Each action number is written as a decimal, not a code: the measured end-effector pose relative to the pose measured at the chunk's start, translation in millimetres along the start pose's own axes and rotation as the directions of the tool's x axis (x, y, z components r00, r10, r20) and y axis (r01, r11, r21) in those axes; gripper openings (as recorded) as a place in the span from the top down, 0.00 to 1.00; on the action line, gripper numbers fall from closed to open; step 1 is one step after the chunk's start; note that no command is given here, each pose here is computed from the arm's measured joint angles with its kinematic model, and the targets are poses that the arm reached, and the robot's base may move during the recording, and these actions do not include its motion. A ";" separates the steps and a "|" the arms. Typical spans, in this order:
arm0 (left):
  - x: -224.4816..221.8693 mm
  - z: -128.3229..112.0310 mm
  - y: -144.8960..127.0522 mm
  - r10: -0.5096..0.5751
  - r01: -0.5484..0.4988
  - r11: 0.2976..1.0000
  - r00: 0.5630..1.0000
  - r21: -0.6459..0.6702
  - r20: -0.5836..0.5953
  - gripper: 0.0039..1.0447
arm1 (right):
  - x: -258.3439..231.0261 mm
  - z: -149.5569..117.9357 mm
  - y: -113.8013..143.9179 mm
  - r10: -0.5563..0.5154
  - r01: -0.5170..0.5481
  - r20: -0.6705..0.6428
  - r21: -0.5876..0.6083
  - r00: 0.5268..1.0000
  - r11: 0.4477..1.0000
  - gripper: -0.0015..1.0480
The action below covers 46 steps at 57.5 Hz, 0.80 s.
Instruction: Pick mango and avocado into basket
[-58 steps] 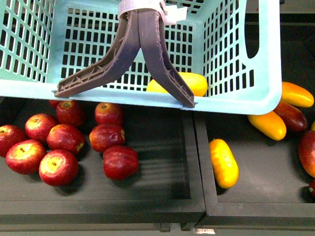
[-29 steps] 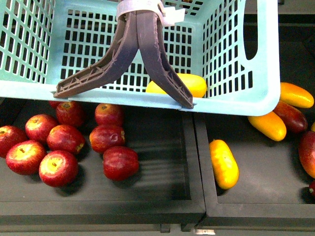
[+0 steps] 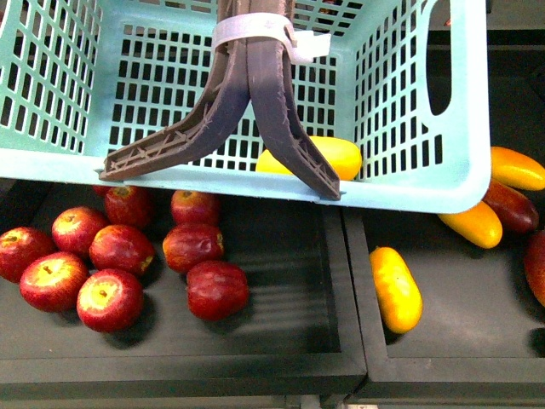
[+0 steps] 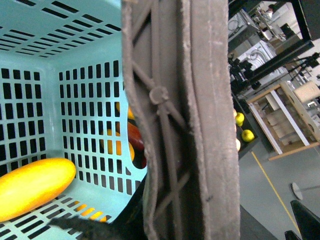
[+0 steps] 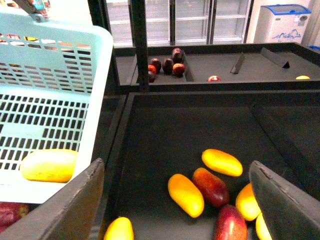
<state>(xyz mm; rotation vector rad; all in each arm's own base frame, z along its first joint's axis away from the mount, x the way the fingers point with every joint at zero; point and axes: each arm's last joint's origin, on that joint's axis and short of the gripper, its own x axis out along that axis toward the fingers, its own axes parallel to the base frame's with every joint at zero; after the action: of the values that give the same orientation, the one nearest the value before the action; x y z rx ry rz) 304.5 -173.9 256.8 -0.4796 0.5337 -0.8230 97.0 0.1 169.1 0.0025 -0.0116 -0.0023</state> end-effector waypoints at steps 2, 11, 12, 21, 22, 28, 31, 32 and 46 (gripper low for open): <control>0.4 -0.6 -1.0 -0.009 0.009 1.000 1.000 0.001 -0.006 0.87 | 0.0 0.1 0.0 0.000 0.000 0.001 0.000 1.000 1.000 0.07; 1.2 -1.4 -0.5 -0.015 0.015 1.000 1.000 -0.006 -0.013 0.87 | -0.1 0.0 0.0 0.001 -0.001 0.001 0.000 1.000 1.000 0.08; 1.2 -1.4 -0.5 -0.016 0.016 1.000 1.000 -0.006 -0.013 0.87 | -0.1 0.0 0.0 0.001 -0.001 0.001 0.000 1.000 1.000 0.08; 1.1 -1.3 -0.3 -0.012 0.012 1.000 1.000 -0.005 -0.011 0.87 | -0.1 0.1 0.0 0.002 -0.002 0.002 0.000 1.000 1.000 0.08; 1.0 -1.0 0.1 -0.009 0.009 1.000 1.000 -0.006 -0.009 0.87 | -0.1 0.0 0.0 0.001 -0.001 0.001 0.000 1.000 1.000 0.08; 0.7 -0.5 1.3 0.006 -0.006 1.000 1.000 -0.003 0.000 0.87 | -0.1 0.1 0.0 -0.001 0.001 0.002 0.000 1.000 1.000 0.08; 0.2 0.0 2.4 0.011 -0.011 1.000 1.000 -0.002 0.003 0.87 | -0.1 -0.1 0.1 0.003 -0.003 -0.001 0.000 1.000 1.000 0.08; 0.1 0.1 2.5 0.012 -0.012 1.000 1.000 -0.001 0.003 0.87 | -0.1 -0.1 0.1 0.003 -0.003 -0.001 0.000 1.000 1.000 0.08; -0.2 0.0 3.1 0.009 -0.009 1.000 1.000 0.000 0.001 0.87 | -0.2 0.0 0.1 0.003 -0.003 0.000 0.000 1.000 1.000 0.08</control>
<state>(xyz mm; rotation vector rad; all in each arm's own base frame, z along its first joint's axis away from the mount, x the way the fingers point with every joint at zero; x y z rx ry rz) 306.1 -171.9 255.0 -0.4771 0.5349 -0.8143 96.8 0.1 169.1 0.0029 -0.0120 0.0012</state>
